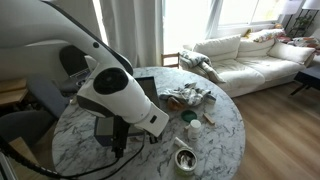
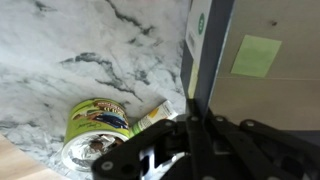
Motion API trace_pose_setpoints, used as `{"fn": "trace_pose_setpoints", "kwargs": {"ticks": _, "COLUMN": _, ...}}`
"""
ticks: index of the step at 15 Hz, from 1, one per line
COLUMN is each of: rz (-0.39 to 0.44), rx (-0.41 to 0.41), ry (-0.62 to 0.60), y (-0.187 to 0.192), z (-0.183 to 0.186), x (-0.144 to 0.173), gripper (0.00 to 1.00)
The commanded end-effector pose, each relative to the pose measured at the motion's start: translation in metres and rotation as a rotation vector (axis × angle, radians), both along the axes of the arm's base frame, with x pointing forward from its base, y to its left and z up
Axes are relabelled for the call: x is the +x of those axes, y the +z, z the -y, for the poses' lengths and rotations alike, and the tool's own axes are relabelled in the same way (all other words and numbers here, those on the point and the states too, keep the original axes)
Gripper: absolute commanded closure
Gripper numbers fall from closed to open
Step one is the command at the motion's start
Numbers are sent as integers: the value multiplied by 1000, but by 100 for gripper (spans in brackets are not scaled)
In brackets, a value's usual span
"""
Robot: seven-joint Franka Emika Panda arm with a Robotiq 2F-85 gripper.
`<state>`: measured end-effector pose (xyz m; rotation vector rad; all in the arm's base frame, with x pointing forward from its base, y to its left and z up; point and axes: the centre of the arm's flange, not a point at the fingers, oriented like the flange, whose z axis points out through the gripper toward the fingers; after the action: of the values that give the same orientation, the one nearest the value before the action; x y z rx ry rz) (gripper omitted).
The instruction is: Flip the blue box and place it upside down on the table
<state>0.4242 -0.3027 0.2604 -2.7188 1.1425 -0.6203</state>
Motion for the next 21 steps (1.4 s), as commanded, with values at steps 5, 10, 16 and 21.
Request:
{"fn": "trace_pose_setpoints", "kwargs": {"ticks": 5, "rz": 136, "rx": 69, "ry": 183, "y": -10, "z": 45, "x": -18, "gripper": 99}}
{"fn": "trace_pose_setpoints", "kwargs": {"ticks": 10, "rz": 295, "rx": 36, "ry": 381, "y": 2, "z": 33, "x": -20, "gripper": 99}}
{"fn": "trace_pose_setpoints", "kwargs": {"ticks": 16, "rz": 461, "rx": -131, "ry": 634, "y": 27, "z": 4, "x": -16, "gripper": 99}}
{"fn": "trace_pose_setpoints", "kwargs": {"ticks": 21, "rz": 641, "rx": -250, "ry": 793, "y": 50, "z": -14, "x": -14, "gripper": 99}}
